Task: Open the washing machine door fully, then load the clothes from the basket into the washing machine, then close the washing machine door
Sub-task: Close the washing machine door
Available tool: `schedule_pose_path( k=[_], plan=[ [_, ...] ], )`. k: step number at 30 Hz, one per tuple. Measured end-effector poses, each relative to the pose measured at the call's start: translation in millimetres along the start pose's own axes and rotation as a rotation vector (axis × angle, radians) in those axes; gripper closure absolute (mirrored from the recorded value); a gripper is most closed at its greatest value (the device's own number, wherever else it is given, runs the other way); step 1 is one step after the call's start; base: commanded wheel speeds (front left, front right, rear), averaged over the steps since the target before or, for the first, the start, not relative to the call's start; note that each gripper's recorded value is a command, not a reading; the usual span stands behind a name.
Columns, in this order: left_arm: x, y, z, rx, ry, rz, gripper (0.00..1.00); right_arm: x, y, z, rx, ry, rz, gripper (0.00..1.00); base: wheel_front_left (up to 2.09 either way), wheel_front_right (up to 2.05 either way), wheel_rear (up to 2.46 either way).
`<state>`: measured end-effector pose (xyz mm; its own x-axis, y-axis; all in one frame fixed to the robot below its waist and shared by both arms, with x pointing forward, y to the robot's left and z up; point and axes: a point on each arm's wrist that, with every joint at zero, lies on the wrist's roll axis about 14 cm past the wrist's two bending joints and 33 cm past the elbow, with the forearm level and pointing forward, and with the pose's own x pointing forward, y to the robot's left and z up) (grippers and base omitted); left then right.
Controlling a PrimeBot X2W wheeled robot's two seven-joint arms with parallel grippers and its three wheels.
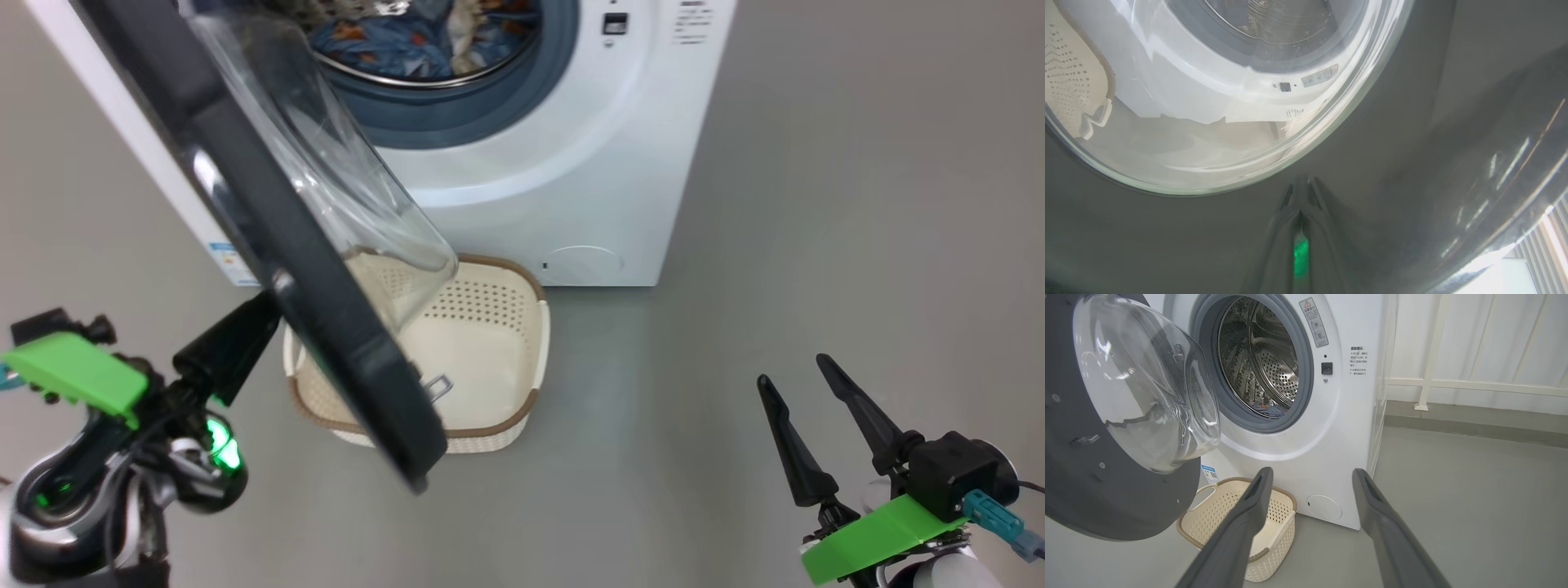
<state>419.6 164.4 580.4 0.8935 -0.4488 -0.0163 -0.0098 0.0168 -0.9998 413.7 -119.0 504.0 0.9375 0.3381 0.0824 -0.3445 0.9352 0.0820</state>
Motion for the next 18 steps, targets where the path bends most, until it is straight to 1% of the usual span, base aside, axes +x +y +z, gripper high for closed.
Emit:
schedule_pose_path(
  k=[11, 18],
  plan=[
    [49, -2, -23, 0.045, 0.061, -0.019, 1.0, -18, -20, 4, -0.011, -0.001, -0.075, 0.0, 0.0, 0.0, 0.0],
    [67, 3, -30, 0.067, 0.08, -0.019, 1.0, -28, -30, 6, -0.016, -0.001, -0.112, 0.0, 0.0, 0.0, 0.0]
  ],
)
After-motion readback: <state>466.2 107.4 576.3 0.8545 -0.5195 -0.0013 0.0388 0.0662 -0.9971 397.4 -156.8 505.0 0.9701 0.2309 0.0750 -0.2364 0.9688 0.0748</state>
